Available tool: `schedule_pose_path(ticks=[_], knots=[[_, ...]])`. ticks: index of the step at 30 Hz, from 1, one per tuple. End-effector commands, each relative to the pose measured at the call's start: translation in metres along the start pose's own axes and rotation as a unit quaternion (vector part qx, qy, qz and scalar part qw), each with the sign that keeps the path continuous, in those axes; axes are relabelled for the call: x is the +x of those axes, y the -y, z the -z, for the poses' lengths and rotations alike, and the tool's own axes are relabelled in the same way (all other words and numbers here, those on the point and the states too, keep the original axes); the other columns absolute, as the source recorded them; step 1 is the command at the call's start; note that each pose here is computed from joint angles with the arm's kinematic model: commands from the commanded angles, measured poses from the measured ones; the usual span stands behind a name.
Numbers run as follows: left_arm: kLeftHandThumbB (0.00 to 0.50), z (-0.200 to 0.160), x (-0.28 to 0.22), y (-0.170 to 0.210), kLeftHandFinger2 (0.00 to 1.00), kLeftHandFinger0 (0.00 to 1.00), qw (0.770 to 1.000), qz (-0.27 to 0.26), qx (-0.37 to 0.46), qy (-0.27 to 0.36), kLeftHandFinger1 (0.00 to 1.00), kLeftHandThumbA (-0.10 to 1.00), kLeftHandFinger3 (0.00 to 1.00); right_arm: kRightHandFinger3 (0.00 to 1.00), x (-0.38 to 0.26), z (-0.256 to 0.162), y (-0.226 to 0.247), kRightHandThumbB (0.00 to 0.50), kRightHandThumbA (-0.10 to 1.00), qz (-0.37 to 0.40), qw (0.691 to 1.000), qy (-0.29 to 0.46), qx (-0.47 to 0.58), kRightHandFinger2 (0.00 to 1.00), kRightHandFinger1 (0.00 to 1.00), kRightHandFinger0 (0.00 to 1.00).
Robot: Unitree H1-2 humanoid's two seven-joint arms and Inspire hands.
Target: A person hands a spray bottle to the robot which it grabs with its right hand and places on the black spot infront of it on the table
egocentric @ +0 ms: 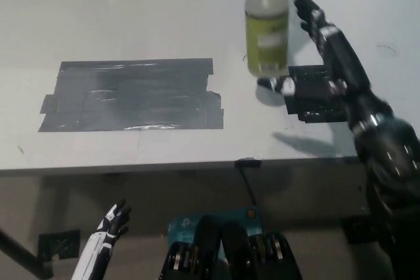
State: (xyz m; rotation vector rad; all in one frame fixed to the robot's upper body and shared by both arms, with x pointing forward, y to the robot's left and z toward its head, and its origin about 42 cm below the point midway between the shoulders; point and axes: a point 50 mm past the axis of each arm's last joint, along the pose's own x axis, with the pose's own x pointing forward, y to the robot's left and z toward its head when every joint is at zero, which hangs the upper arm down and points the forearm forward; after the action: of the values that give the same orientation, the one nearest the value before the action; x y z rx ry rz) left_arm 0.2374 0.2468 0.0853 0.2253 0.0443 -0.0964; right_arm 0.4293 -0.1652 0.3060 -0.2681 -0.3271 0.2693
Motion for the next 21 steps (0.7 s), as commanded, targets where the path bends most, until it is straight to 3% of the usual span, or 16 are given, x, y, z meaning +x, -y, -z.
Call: schedule_pose_path(ticks=[1,2,6,9,11,17,18,21], knots=[[0.014,-0.014,0.001,-0.001,1.0,1.0,0.999,0.005,0.002,0.039,1.0,1.0,1.0,1.0,0.045,-0.01,-0.002,0.409,1.0,0.008,0.999,-0.048,0.016,1.0,1.0,1.0],[0.009,-0.014,0.001,-0.001,1.0,1.0,0.999,0.005,0.001,0.04,1.0,1.0,1.0,1.0,0.049,-0.009,-0.003,0.394,1.0,0.007,0.998,-0.052,0.017,1.0,1.0,1.0],[0.014,-0.014,0.002,-0.001,1.0,1.0,0.999,0.006,0.003,0.047,1.0,1.0,1.0,1.0,0.073,0.001,-0.003,0.414,1.0,0.007,0.996,-0.082,0.037,1.0,1.0,1.0],[0.024,-0.014,0.002,-0.001,1.0,1.0,0.999,0.005,0.004,0.044,1.0,1.0,1.0,1.0,0.088,0.004,-0.006,0.459,1.0,0.008,0.991,-0.107,0.077,1.0,1.0,1.0],[0.02,-0.015,0.002,-0.001,1.0,1.0,0.999,0.006,0.008,0.046,1.0,1.0,1.0,1.0,0.095,0.004,-0.009,0.438,1.0,0.01,0.989,-0.113,0.092,1.0,1.0,1.0],[0.007,-0.016,0.002,0.0,1.0,1.0,0.999,0.004,0.009,0.05,1.0,1.0,1.0,1.0,0.108,0.004,-0.016,0.442,1.0,0.006,0.985,-0.119,0.124,1.0,1.0,1.0],[0.006,-0.017,0.003,0.0,1.0,1.0,0.999,0.004,0.009,0.051,1.0,1.0,1.0,1.0,0.11,0.005,-0.019,0.412,1.0,0.006,0.985,-0.123,0.122,1.0,1.0,1.0],[0.012,-0.017,0.003,-0.001,1.0,1.0,0.999,0.004,0.007,0.047,1.0,1.0,1.0,1.0,0.113,0.009,-0.024,0.419,1.0,0.005,0.984,-0.127,0.128,1.0,1.0,1.0]])
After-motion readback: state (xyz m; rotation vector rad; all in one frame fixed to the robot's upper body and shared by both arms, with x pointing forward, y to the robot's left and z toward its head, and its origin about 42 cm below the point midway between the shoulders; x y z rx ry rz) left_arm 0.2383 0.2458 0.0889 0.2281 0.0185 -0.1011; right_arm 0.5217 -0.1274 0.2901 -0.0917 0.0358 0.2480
